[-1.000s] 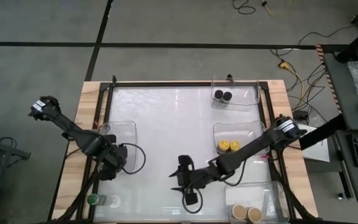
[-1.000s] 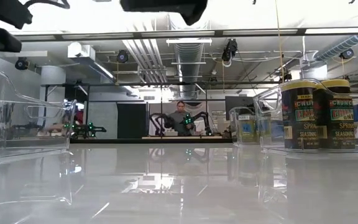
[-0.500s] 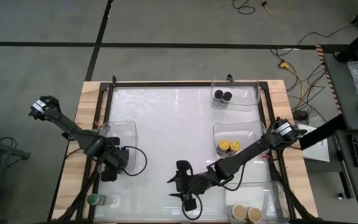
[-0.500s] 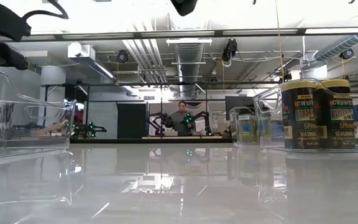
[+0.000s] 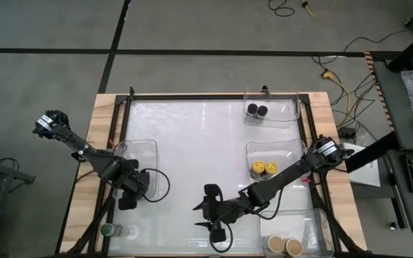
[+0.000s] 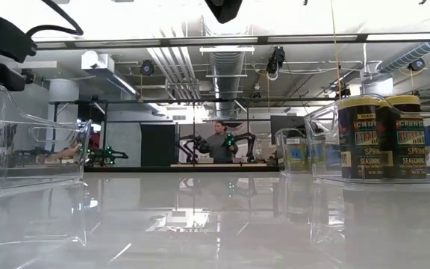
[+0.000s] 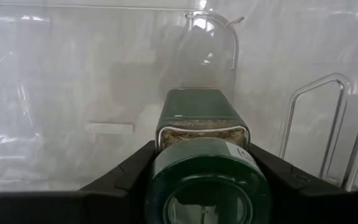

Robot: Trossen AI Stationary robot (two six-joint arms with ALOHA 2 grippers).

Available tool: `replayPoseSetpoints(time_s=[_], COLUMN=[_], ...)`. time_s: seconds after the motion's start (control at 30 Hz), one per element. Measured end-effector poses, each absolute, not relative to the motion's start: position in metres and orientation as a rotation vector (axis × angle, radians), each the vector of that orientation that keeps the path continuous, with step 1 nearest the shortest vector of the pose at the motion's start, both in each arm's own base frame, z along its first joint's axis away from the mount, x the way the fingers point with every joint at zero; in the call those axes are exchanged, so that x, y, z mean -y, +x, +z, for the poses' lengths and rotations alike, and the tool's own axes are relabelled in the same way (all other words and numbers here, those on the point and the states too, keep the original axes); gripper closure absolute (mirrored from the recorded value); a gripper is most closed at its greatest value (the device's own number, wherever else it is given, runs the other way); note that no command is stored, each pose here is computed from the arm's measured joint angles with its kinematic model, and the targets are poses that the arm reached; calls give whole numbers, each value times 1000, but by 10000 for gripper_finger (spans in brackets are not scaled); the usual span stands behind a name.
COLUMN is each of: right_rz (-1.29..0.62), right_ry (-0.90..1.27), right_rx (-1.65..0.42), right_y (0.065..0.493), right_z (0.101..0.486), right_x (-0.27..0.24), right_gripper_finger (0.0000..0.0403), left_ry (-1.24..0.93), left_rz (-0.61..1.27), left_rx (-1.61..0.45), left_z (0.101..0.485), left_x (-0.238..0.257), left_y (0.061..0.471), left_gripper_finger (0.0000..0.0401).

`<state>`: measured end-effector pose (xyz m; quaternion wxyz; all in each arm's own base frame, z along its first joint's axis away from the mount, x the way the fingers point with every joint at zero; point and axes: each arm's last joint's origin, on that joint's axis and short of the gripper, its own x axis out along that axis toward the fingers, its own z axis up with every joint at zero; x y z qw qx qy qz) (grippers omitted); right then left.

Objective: Sort spices by type
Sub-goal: Put the top green seasoning bottle into the middle left transparent bin

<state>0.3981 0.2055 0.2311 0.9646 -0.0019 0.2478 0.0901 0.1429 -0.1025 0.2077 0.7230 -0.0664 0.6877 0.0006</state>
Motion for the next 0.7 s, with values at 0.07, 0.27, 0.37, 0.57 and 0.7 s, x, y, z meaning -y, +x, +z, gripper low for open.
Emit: replayPoseSetpoints(time_s=[0.07, 0.27, 0.37, 0.57, 0.7], right_rz=[183, 183, 183, 185, 186], right_ry=[-3, -4, -7, -13, -18], right_rx=[-501, -501, -501, -501, -501], right_y=[398, 398, 398, 398, 398], right_z=[231, 231, 231, 231, 231], right_x=[-206, -206, -206, -205, -205], right_gripper_finger=[184, 184, 184, 184, 184], left_ry=[-147, -154, -169, -185, -190], left_rz=[1, 5, 2, 13, 8], left_rx=[-1518, -1518, -1517, -1526, -1530], left_z=[208, 207, 207, 206, 206], left_x=[103, 103, 103, 104, 104], left_y=[143, 143, 144, 143, 143], left_gripper_finger=[224, 223, 191, 118, 117])
